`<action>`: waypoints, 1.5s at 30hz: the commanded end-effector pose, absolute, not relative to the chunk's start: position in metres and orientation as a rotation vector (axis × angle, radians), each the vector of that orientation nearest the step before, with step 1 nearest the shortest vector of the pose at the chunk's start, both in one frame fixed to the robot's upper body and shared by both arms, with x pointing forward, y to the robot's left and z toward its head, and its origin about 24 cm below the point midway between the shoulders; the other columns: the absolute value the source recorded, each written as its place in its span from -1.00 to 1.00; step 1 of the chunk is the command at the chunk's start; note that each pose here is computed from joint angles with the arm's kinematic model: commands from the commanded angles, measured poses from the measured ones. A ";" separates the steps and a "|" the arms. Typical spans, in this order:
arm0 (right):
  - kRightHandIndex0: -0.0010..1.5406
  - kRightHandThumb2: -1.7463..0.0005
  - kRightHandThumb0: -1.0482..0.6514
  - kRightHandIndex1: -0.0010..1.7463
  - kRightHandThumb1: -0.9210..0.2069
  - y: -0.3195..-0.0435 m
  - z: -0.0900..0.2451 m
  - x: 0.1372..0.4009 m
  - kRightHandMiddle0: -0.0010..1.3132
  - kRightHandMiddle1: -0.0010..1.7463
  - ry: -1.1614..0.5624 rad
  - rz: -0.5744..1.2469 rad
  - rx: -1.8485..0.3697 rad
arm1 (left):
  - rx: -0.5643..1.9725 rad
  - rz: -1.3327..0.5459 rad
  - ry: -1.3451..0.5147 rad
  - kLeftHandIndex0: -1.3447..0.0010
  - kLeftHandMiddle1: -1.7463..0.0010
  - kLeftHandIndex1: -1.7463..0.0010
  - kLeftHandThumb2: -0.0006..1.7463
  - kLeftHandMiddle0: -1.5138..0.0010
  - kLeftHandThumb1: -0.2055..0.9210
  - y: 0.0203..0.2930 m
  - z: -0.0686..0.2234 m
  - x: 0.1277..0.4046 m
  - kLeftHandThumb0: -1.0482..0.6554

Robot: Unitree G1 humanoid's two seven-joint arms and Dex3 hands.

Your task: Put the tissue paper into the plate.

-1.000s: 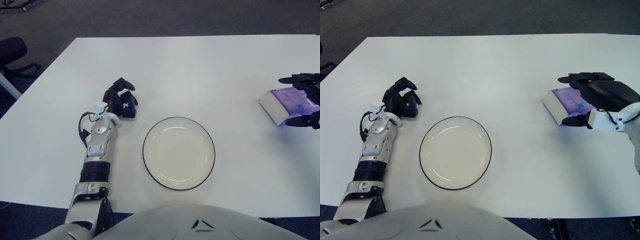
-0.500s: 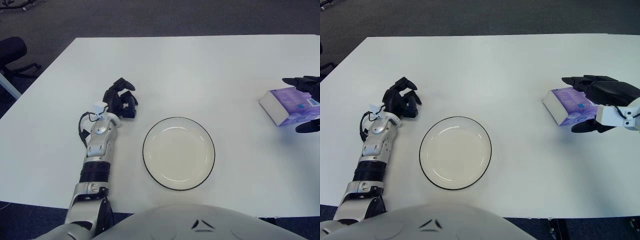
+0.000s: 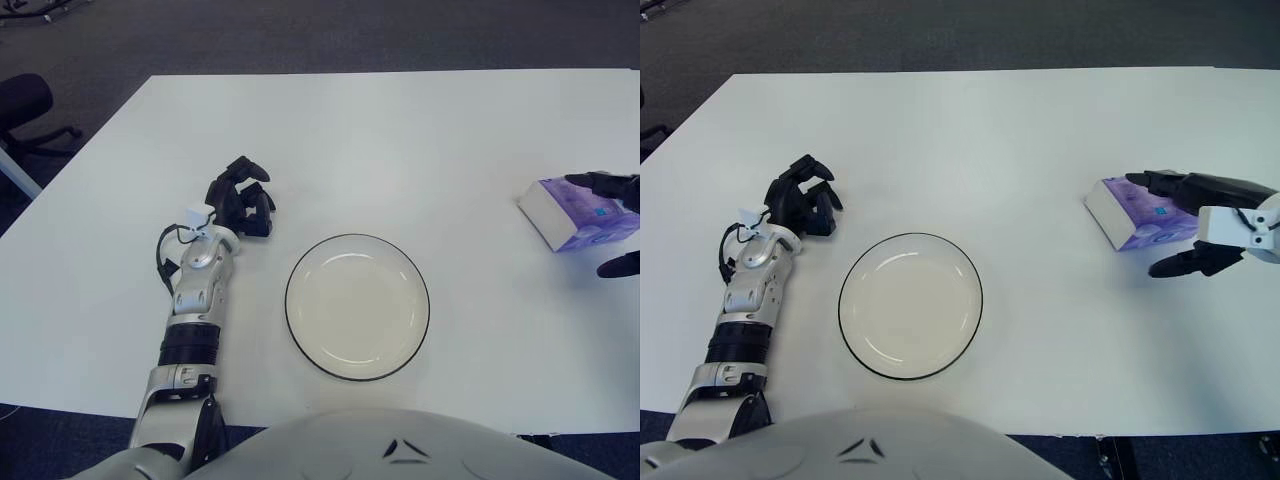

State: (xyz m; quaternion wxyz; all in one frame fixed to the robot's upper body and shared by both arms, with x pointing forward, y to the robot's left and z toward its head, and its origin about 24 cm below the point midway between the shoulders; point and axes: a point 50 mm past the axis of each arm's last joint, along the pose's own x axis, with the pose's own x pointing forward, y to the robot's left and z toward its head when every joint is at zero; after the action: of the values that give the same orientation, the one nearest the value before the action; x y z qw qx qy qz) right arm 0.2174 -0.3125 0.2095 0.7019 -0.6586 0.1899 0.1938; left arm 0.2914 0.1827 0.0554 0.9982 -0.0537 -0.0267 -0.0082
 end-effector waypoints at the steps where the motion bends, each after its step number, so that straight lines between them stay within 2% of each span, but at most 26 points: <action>1: -1.00 0.48 -0.81 -1.00 -0.42 -0.311 0.213 0.220 -1.00 -1.00 0.468 0.457 -1.464 | -0.137 0.032 0.098 -0.05 -1.00 -0.95 1.00 -0.18 -0.76 0.183 0.015 0.269 0.22; 6: -1.00 0.47 -0.80 -1.00 -0.41 -0.313 0.199 0.226 -1.00 -1.00 0.522 0.467 -1.429 | -0.137 0.041 0.092 -0.04 -1.00 -0.96 1.00 -0.18 -0.76 0.183 0.016 0.269 0.22; 16: -1.00 0.42 -0.73 -1.00 -0.30 -0.319 0.173 0.237 -1.00 -1.00 0.468 0.388 -1.463 | -0.127 0.054 0.070 -0.04 -1.00 -0.96 1.00 -0.18 -0.76 0.183 0.018 0.268 0.22; 21: -1.00 0.38 -0.76 -1.00 -0.29 -0.336 0.145 0.253 -1.00 -1.00 0.477 0.376 -1.478 | -0.114 0.057 0.061 -0.04 -1.00 -0.96 1.00 -0.18 -0.76 0.183 0.019 0.267 0.22; 31: -1.00 0.38 -0.81 -1.00 -0.31 -0.348 0.136 0.257 -1.00 -1.00 0.408 0.386 -1.499 | -0.095 0.062 0.047 -0.04 -1.00 -0.96 1.00 -0.18 -0.76 0.183 0.020 0.265 0.22; 39: -1.00 0.38 -0.83 -1.00 -0.34 -0.346 0.134 0.258 -1.00 -1.00 0.393 0.424 -1.478 | -0.097 0.060 0.040 -0.03 -1.00 -0.97 1.00 -0.18 -0.75 0.182 0.021 0.265 0.22; 45: -1.00 0.44 -0.86 -1.00 -0.43 -0.341 0.134 0.258 -1.00 -1.00 0.377 0.454 -1.455 | -0.102 0.056 0.039 -0.03 -1.00 -0.97 1.00 -0.18 -0.75 0.181 0.021 0.265 0.22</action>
State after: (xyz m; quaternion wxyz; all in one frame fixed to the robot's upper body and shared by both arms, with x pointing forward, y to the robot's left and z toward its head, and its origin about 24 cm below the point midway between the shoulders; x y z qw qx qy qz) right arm 0.2630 -0.3448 0.1548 0.7080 -0.6746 0.1366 0.1582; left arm 0.2881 0.1839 0.0628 0.9978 -0.0324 -0.0553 0.0139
